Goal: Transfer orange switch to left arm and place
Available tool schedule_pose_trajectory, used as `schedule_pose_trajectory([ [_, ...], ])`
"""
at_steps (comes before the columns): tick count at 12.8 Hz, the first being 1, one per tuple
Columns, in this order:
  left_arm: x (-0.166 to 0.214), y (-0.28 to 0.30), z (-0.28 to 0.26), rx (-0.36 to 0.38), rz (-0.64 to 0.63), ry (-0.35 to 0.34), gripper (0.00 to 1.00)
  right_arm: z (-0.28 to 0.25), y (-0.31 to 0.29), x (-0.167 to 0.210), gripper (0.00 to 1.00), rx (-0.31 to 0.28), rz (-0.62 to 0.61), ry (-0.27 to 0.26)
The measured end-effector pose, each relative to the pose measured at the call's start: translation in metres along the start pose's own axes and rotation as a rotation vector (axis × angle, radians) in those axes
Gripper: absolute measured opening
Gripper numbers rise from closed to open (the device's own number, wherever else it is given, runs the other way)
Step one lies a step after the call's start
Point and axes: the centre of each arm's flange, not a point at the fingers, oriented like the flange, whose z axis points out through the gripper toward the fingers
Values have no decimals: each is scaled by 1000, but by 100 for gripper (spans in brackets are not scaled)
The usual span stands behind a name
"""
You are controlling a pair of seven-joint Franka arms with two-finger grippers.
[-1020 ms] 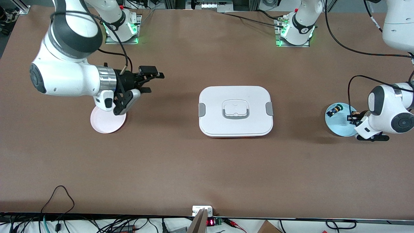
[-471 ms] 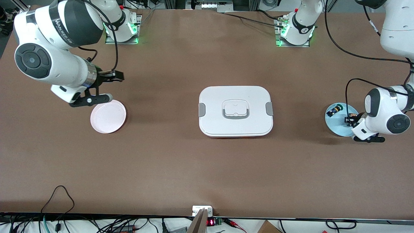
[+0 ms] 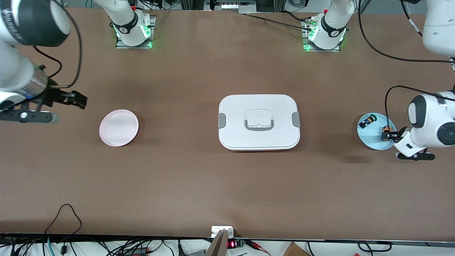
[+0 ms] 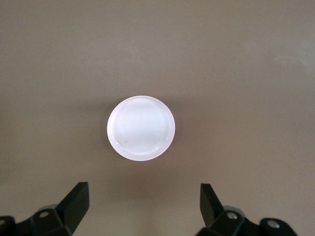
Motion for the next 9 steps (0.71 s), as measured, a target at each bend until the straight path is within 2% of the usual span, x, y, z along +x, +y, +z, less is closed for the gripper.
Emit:
schedule_pose_trajectory([
  [1,-2,7,-31,-16,-6,29,99,2,16,2,100,24,-2,-6],
  [4,-20,57,-139,-81,13,119,100,7,32,0,100,47,-9,-17],
  [7,-69,104,-245,-140,37,190,100,18,30,-18,100,54,-17,22],
  [9,-106,119,-289,-161,17,194,100,16,31,-30,100,54,-51,34],
])
